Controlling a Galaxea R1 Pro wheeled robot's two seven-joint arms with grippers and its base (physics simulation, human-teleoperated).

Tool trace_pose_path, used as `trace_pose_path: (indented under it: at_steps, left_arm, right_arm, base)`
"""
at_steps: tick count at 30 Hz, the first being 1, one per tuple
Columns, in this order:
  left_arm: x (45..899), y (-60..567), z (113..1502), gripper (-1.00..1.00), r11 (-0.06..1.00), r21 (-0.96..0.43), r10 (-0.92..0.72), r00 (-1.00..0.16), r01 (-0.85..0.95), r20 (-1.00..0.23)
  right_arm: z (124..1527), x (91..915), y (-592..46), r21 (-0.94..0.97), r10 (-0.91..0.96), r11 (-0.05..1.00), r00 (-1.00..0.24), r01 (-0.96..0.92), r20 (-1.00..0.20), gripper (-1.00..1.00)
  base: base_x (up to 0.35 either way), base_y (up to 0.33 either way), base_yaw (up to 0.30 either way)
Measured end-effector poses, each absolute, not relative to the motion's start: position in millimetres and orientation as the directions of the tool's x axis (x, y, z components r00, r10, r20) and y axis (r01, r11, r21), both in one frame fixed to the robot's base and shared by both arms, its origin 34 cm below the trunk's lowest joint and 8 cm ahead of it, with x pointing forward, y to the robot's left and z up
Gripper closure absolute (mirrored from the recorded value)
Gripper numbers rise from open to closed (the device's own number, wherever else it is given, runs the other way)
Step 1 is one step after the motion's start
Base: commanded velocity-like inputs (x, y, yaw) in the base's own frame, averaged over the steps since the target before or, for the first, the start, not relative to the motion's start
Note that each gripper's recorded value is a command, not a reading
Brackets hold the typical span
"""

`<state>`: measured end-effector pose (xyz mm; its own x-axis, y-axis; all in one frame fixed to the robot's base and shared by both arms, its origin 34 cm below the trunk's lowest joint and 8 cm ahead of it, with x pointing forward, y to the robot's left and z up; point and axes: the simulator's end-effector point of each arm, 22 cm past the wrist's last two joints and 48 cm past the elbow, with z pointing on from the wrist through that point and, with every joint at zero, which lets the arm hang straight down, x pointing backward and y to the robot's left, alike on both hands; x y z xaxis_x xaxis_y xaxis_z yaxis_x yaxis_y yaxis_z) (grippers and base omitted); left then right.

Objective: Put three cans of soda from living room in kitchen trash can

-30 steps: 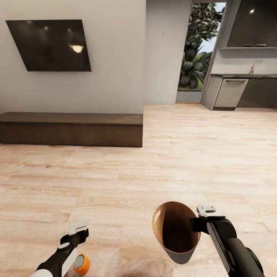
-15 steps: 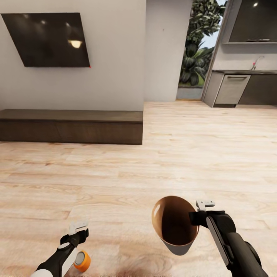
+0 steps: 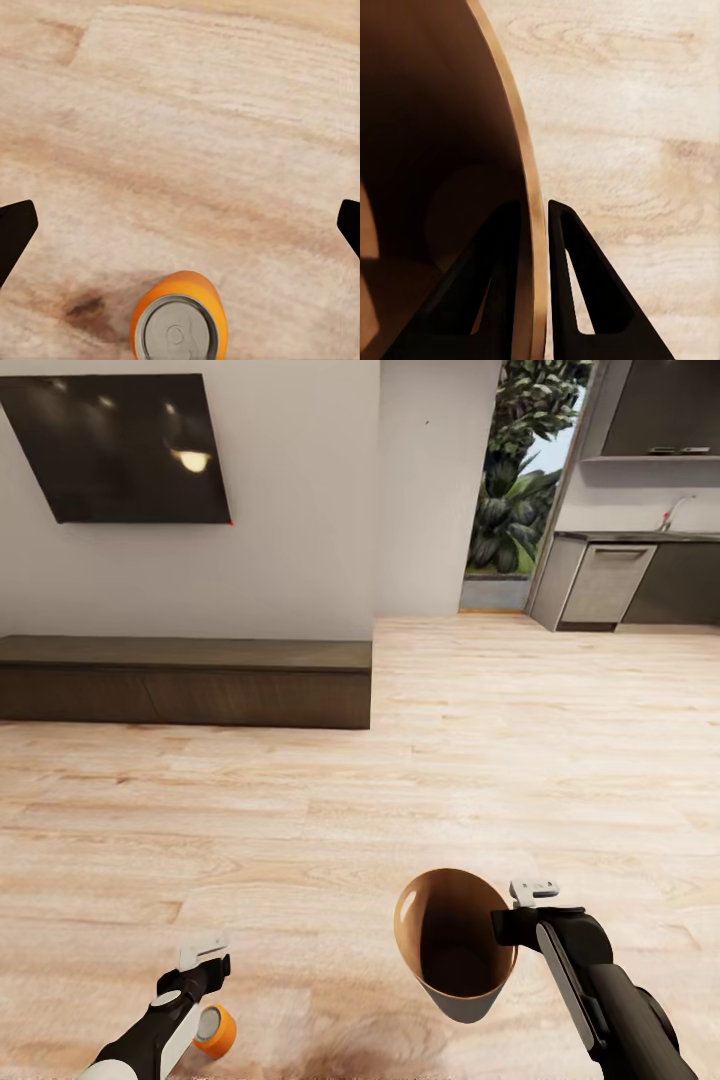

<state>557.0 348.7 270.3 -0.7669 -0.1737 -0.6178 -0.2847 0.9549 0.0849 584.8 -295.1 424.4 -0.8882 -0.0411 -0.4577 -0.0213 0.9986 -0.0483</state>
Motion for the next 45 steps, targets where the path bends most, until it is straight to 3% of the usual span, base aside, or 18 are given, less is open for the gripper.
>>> trace_pose_path:
  at_steps: [45]
  left_arm:
    - [535,348,238,-1.0,0.955,0.105,-0.173,-0.81,-0.276,-0.561]
  right_arm:
    - [390,574,-295,-0.047,-0.041,0.999,-0.919,-0.025,-0.393,1.0]
  base:
    - [0.0,0.0,0.0]
